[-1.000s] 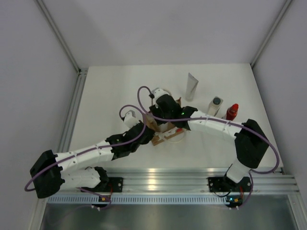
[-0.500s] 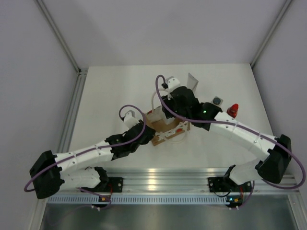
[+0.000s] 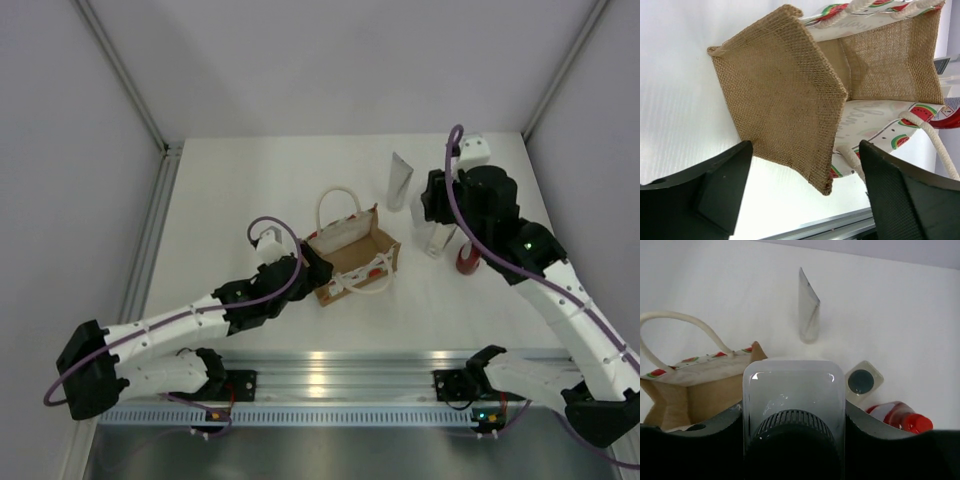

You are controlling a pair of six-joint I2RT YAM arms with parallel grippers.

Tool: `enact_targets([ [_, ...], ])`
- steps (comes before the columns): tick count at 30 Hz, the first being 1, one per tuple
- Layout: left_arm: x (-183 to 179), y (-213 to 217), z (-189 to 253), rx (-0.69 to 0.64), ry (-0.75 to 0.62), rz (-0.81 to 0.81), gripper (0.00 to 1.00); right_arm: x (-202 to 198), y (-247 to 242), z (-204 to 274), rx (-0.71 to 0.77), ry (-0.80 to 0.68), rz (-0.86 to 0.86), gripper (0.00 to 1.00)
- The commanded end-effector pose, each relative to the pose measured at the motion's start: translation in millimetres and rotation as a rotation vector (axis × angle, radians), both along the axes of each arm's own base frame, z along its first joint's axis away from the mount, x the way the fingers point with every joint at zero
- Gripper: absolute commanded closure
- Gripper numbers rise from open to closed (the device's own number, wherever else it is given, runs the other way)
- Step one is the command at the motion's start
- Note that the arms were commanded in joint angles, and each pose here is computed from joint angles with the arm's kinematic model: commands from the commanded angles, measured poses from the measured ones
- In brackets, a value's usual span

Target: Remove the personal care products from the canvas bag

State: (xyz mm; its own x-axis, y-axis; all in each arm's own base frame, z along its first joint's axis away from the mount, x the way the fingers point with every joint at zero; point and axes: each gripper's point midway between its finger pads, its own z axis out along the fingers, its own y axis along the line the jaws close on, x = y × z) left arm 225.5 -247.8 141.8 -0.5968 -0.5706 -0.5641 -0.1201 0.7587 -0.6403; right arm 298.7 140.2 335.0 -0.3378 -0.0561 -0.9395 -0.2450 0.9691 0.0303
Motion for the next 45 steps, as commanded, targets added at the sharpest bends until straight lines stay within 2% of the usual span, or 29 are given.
enact_targets([
  [1, 7, -7, 38, -0.018, -0.086, -0.040, 0.07, 0, -12, 8, 0.040, -0.052, -0.008, 1.00],
  [4, 7, -12, 48, -0.006, -0.109, -0.081, 0.02, 2, -19, -18, 0.019, -0.012, -0.034, 1.00],
  [8, 5, -20, 68, -0.010, -0.144, -0.138, 0.02, 7, -24, -62, 0.029, 0.037, -0.054, 1.00],
  [14, 3, -21, 95, 0.003, -0.214, -0.198, 0.02, 5, -6, -121, 0.074, 0.111, 0.017, 1.00],
  [21, 11, 3, 114, 0.154, -0.262, -0.157, 0.02, -1, -9, -165, 0.039, 0.192, 0.011, 1.00],
  [24, 15, 24, 112, 0.235, -0.251, -0.093, 0.02, -4, -11, -171, 0.036, 0.199, 0.008, 0.82],
  [25, 17, 34, 113, 0.266, -0.243, -0.066, 0.02, -7, -12, -173, 0.038, 0.198, 0.006, 0.64],
  [27, 18, 44, 114, 0.286, -0.235, -0.037, 0.02, -8, -13, -172, 0.042, 0.192, 0.003, 0.52],
  [28, 20, 53, 112, 0.306, -0.222, -0.017, 0.02, -10, -14, -170, 0.046, 0.186, 0.004, 0.41],
  [29, 22, 59, 110, 0.313, -0.213, -0.004, 0.02, -10, -14, -169, 0.051, 0.184, 0.001, 0.36],
  [33, 26, 88, 107, 0.339, -0.172, 0.056, 0.02, -12, -13, -159, 0.053, 0.176, 0.012, 0.27],
  [36, 28, 118, 105, 0.365, -0.133, 0.121, 0.02, -16, -14, -150, 0.050, 0.176, 0.018, 0.03],
  [37, 32, 132, 106, 0.369, -0.121, 0.159, 0.02, -16, -15, -142, 0.056, 0.159, 0.021, 0.00],
  [41, 28, 166, 107, 0.402, -0.086, 0.216, 0.02, -24, -23, -117, 0.065, 0.113, 0.002, 0.00],
  [45, 19, 195, 119, 0.503, -0.088, 0.268, 0.02, -36, -41, -94, 0.030, 0.086, -0.041, 0.01],
])
